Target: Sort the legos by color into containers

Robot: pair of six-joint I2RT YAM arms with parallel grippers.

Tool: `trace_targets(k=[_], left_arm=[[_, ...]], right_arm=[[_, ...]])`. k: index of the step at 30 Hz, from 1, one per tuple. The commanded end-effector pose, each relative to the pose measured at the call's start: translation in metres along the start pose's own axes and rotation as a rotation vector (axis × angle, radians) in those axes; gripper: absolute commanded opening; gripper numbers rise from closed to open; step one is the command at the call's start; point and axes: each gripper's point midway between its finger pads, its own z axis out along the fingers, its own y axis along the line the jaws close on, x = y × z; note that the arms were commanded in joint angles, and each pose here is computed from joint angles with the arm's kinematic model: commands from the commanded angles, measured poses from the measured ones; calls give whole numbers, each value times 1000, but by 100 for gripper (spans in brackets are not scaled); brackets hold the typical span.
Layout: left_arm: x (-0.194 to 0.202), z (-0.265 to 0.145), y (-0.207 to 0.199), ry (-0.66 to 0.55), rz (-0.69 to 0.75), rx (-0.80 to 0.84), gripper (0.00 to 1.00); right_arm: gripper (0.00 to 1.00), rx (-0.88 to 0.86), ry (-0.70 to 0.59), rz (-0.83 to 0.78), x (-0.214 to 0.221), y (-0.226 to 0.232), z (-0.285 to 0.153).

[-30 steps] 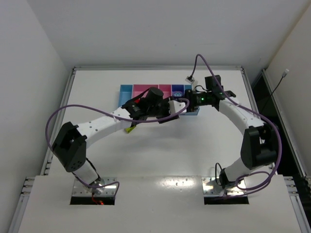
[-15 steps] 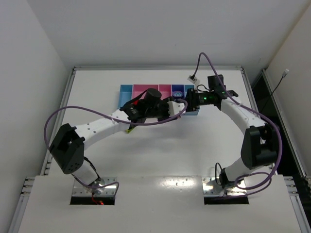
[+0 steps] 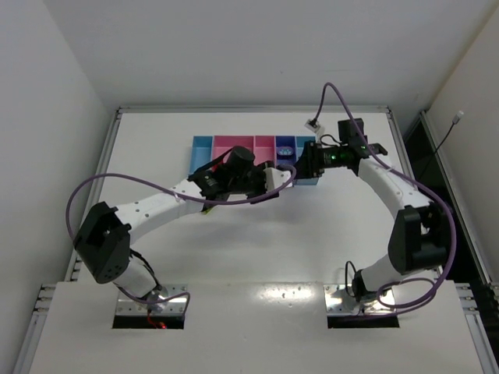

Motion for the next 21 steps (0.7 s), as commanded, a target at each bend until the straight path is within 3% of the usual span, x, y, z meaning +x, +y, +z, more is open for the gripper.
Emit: trace_targets(k=[1, 5, 14, 21], left_arm=[[20, -15, -16, 69, -43, 49, 12], [32, -17, -25, 110, -57, 78, 12], [18, -43, -28, 63, -124, 40, 12], [6, -95, 28, -20, -360, -247, 9]], right_arm=[[0, 46, -75, -158, -29, 6, -16], [0, 55, -76, -168, -31, 6, -17], [0, 89, -54, -160, -19, 0, -19], [0, 98, -82, -128, -16, 0, -15]])
